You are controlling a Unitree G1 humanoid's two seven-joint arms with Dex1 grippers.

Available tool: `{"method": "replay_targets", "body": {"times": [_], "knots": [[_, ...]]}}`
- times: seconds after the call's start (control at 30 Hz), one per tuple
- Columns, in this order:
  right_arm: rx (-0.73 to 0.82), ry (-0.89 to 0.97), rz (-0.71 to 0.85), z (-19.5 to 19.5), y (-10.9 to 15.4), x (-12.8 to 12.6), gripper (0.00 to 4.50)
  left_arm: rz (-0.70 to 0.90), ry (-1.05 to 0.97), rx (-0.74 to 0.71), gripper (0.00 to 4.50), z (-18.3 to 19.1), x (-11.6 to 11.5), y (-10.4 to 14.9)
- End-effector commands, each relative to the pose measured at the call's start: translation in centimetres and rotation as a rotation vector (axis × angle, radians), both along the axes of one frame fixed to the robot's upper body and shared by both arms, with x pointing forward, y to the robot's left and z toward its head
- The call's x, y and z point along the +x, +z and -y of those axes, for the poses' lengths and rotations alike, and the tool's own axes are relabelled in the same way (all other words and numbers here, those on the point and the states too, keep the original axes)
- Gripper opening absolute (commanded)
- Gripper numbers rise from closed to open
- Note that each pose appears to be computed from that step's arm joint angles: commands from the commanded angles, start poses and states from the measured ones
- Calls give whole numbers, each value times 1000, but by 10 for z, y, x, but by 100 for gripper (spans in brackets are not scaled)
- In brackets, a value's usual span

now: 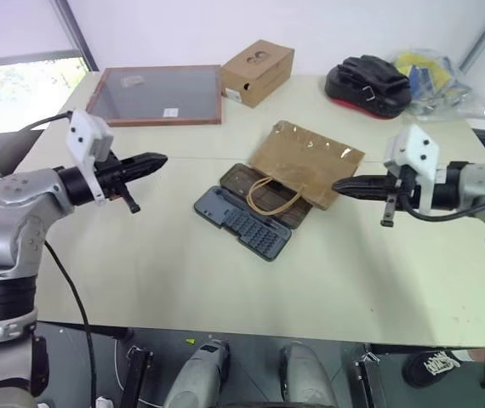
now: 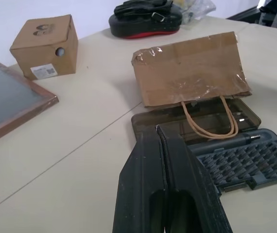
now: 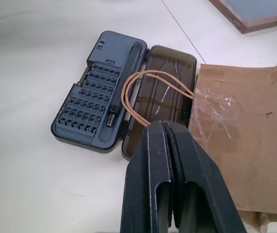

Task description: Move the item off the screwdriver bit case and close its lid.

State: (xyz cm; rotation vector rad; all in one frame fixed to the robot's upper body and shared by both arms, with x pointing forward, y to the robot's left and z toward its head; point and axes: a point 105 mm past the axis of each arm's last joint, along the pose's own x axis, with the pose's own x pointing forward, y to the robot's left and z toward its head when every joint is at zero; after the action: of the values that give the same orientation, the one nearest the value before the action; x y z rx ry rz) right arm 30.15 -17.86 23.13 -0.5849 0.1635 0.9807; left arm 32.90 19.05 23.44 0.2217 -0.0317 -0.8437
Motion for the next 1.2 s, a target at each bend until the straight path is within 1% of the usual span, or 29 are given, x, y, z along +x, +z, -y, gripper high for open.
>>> {"method": "replay_targets", "body": {"times": [0.03, 0.3, 0.33, 0.4, 0.47, 0.57, 0.63, 0.73, 0.8, 0.9, 1.07, 1.2], "knots": [[8, 7, 55, -2, 12, -3, 5, 45, -5, 3, 0, 2, 0, 10], [45, -15, 52, -2, 14, -1, 5, 41, -10, 3, 0, 5, 0, 8], [61, -44, 62, -1, 15, 3, 29, 39, -10, 2, 0, 5, 1, 7], [86, -89, 71, 2, 15, 9, 90, 35, -10, 1, 0, 7, 3, 4], [107, -131, 81, 4, 13, 14, 187, 30, -11, -2, 0, 10, 4, 0], [145, -239, 105, 13, 8, 27, 352, 17, -9, -4, 0, 17, 6, -11], [192, -332, 127, 22, 10, 38, 448, 10, -16, -3, 0, 24, 6, -17], [263, -426, 162, 29, 16, 50, 448, 8, -22, -7, 0, 30, 6, -21], [343, -503, 176, 33, 19, 62, 448, 9, -23, -10, 0, 33, 7, -22], [446, -593, 153, 34, 16, 79, 448, 12, -22, -12, 0, 37, 10, -24], [554, -653, 48, 27, -5, 99, 448, 20, -18, -4, 0, 41, 13, -25], [530, -670, 11, 22, -26, 107, 448, 26, -7, 3, 0, 40, 12, -26]]}}
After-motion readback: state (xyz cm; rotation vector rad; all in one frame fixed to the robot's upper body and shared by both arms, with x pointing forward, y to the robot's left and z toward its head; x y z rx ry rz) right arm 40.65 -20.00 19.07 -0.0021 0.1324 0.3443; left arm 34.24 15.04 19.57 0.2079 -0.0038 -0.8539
